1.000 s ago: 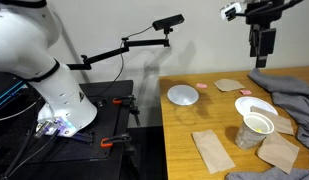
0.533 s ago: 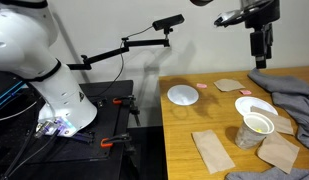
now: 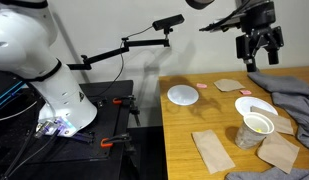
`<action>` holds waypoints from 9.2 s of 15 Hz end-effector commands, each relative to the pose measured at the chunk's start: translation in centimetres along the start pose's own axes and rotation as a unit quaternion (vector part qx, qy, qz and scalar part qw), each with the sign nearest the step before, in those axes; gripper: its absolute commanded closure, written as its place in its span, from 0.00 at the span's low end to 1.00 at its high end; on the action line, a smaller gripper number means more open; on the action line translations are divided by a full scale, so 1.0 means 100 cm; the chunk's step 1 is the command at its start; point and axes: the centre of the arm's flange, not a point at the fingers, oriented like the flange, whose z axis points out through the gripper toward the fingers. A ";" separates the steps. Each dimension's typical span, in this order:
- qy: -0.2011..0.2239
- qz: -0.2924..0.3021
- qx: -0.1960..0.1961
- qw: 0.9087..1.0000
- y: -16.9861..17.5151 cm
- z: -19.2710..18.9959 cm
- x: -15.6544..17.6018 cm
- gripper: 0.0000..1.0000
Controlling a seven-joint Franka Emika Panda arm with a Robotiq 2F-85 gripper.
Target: Take the marker out of the cup and put it on the table
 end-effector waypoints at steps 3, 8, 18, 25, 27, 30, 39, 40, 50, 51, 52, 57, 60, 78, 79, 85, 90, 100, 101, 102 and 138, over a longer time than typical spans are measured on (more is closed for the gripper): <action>0.007 0.105 -0.030 0.994 0.003 -0.001 -0.002 0.00; 0.007 0.159 -0.028 0.987 0.002 0.006 -0.002 0.00; -0.027 0.198 -0.064 0.978 -0.001 0.056 0.010 0.00; -0.040 0.210 -0.079 0.974 -0.004 0.095 0.009 0.00; -0.045 0.207 -0.076 0.974 -0.004 0.098 0.007 0.00; -0.037 0.205 -0.085 0.974 0.002 0.099 0.001 0.00; -0.047 0.195 -0.081 0.976 -0.003 0.105 -0.005 0.00; -0.049 0.190 -0.082 0.977 -0.004 0.105 -0.006 0.00; -0.044 0.171 -0.091 0.980 0.000 0.118 -0.015 0.25; -0.043 0.170 -0.092 0.980 0.000 0.119 -0.016 0.23; -0.042 0.170 -0.093 0.980 0.000 0.121 -0.017 0.21; -0.037 0.158 -0.076 0.984 -0.009 0.131 -0.018 0.29; -0.039 0.146 -0.063 0.987 -0.017 0.138 -0.012 0.35; -0.068 0.140 -0.033 0.987 -0.035 0.176 -0.010 0.67; -0.073 0.139 -0.032 0.987 -0.035 0.176 -0.010 0.69; -0.095 0.135 -0.036 0.986 -0.036 0.182 -0.010 0.64; -0.100 0.139 -0.040 0.984 -0.038 0.187 -0.010 0.67; -0.108 0.135 -0.047 0.984 -0.046 0.202 -0.012 0.68; -0.109 0.136 -0.049 0.984 -0.046 0.203 -0.013 0.68; -0.110 0.137 -0.049 0.983 -0.047 0.205 -0.013 0.68; -0.085 0.130 -0.069 0.985 -0.041 0.191 -0.022 0.96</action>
